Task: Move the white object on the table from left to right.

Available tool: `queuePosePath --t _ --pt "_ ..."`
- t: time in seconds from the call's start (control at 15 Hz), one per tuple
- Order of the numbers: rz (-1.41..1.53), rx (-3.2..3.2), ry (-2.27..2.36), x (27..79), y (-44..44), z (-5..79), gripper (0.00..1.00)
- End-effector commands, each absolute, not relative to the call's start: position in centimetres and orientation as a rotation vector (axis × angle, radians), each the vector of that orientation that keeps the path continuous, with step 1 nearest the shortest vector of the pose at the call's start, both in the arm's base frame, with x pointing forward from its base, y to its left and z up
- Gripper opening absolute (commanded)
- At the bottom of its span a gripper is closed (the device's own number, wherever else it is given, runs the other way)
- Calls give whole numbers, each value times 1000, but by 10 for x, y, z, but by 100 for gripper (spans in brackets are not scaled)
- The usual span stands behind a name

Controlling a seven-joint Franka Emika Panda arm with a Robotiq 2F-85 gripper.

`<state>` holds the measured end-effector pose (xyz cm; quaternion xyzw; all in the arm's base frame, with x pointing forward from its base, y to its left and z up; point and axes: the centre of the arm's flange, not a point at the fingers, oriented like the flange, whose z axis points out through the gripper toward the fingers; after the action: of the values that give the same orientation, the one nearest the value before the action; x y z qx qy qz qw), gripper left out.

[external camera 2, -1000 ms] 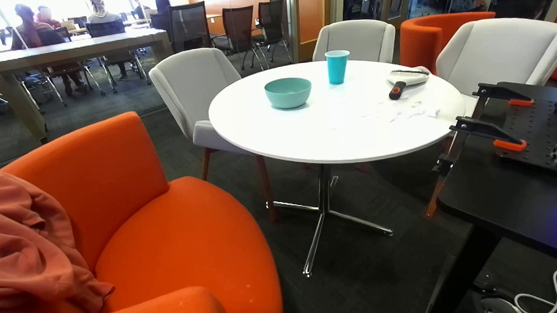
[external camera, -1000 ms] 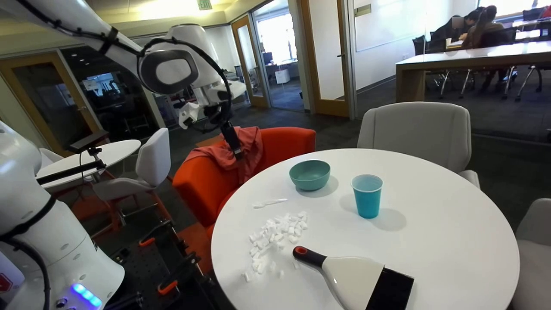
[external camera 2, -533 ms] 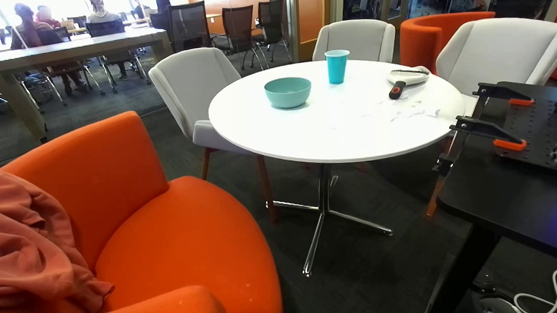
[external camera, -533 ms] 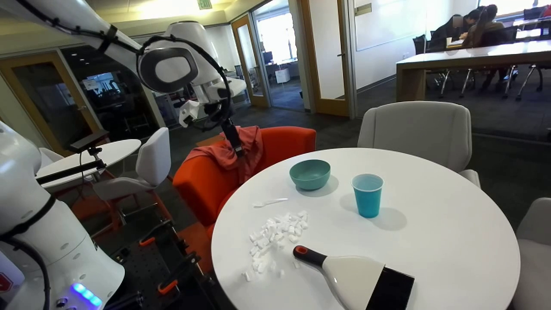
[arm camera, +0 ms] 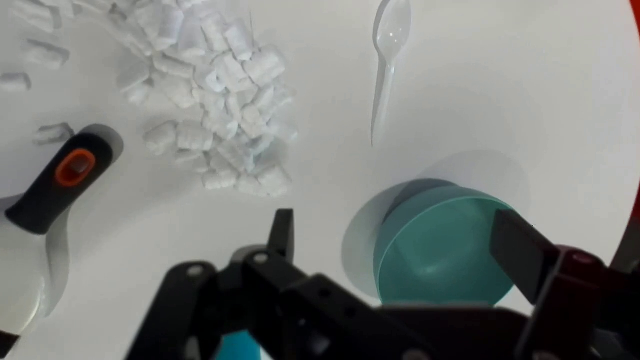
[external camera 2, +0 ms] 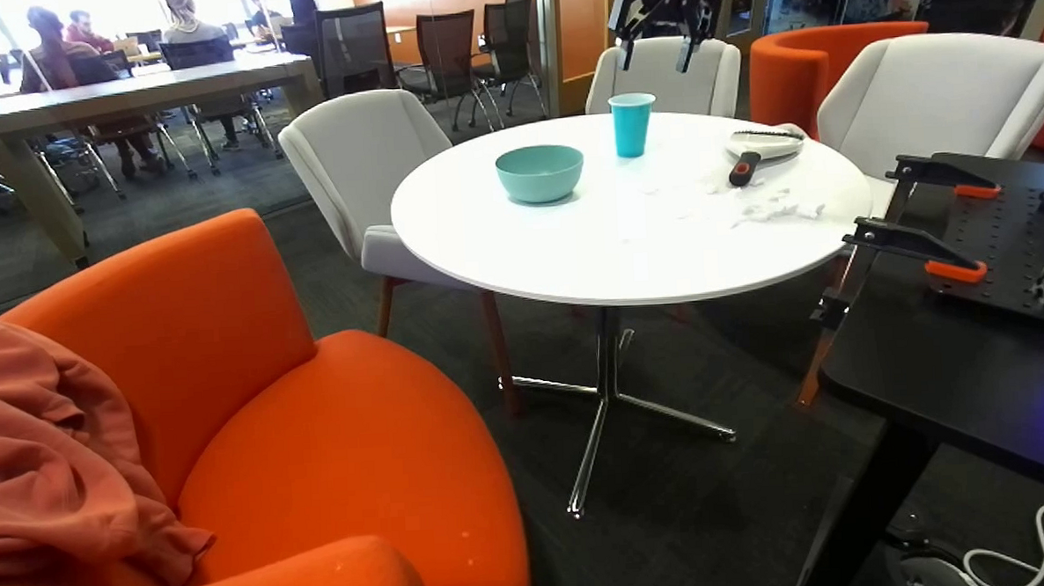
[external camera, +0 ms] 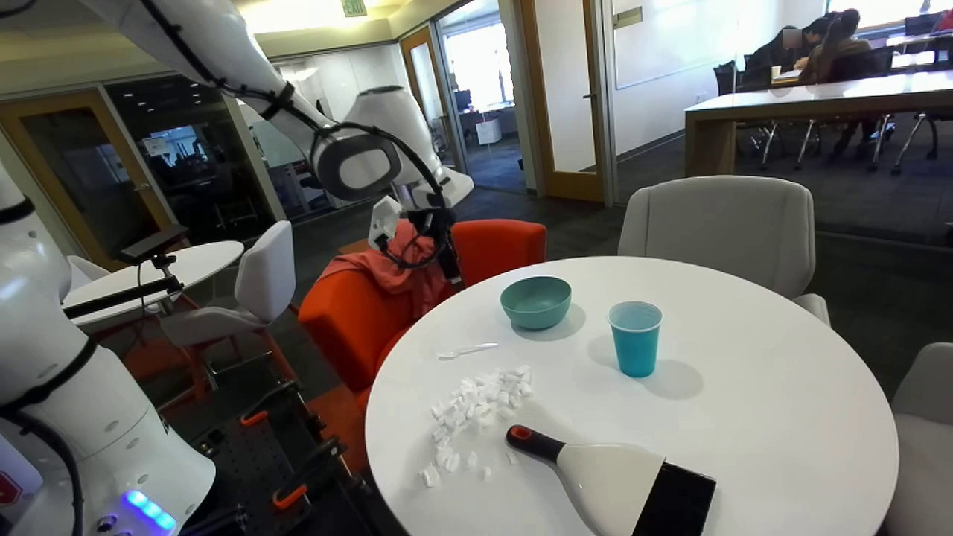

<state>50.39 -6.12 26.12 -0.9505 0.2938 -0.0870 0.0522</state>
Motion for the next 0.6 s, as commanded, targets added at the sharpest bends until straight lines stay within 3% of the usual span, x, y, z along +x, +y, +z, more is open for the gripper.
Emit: queuePosePath --t 0.0,0.53 --pt "-95 -2861 927 554 -56 211 100" --pt "134 -2938 852 575 -18 126 100"
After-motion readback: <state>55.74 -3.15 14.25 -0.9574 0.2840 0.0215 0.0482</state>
